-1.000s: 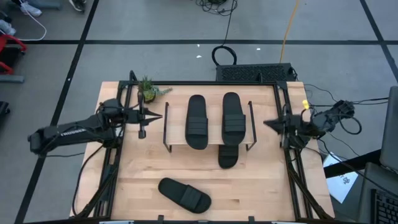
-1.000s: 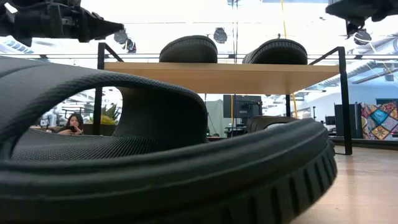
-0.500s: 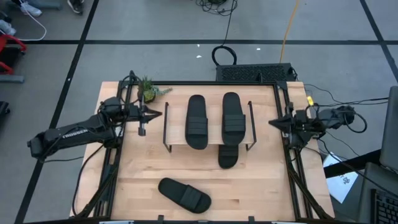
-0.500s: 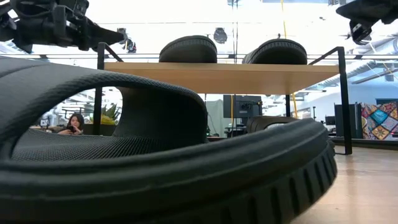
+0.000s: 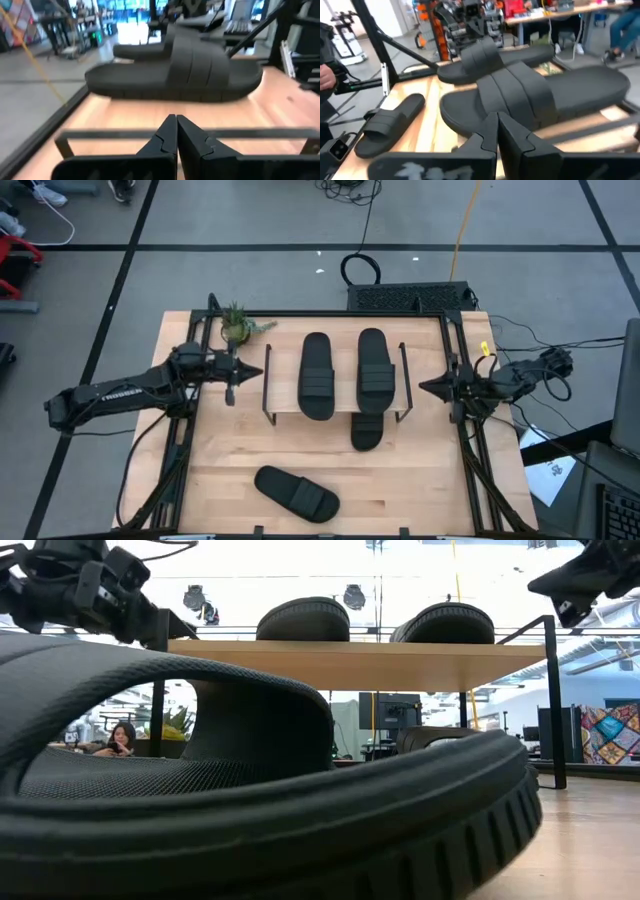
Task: Pick and place slides into the shelf
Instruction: Adjust the shelf
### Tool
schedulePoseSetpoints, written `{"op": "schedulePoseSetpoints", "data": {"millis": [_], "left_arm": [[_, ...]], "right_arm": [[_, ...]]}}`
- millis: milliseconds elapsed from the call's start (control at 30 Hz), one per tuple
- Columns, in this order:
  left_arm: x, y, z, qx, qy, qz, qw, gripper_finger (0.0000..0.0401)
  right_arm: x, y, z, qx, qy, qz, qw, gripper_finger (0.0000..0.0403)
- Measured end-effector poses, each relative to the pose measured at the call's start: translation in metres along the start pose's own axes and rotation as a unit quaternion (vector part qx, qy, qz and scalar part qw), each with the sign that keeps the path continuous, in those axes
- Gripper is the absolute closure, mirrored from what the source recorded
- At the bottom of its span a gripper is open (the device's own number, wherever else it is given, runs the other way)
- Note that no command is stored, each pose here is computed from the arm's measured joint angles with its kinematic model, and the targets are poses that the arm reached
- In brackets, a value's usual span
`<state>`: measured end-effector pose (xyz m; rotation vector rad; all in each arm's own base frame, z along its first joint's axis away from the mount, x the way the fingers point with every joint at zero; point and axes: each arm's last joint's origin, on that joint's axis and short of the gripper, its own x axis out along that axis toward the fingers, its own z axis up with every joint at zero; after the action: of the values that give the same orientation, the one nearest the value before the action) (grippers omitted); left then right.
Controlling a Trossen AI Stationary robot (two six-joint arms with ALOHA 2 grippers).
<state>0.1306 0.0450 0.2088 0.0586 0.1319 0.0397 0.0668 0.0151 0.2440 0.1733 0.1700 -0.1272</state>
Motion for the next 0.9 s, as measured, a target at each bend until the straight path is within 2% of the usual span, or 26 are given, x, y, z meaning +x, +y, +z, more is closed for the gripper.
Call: {"op": "schedulePoseSetpoints", "data": {"millis": [167, 533, 667, 900], "left_arm": [[-0.003, -0.002, -0.006, -0.03, 0.038, 0.023, 0.999, 0.0399], [-0.002, -0.012, -0.01, -0.074, 0.06, -0.008, 0.995, 0.04], [-0.001, -0.017, -0.01, -0.094, 0.062, -0.017, 0.994, 0.0399], [0.001, -0.031, -0.009, -0.111, 0.067, -0.045, 0.991, 0.0401]], "right_arm": [[-0.01, -0.006, 0.001, 0.031, 0.051, -0.02, 0.998, 0.0403], [-0.011, -0.007, -0.004, 0.075, 0.103, -0.027, 0.991, 0.0403], [-0.007, -0.005, -0.009, 0.083, 0.141, -0.036, 0.986, 0.0403], [0.006, 0.004, -0.008, 0.082, 0.162, -0.031, 0.983, 0.0403]]}}
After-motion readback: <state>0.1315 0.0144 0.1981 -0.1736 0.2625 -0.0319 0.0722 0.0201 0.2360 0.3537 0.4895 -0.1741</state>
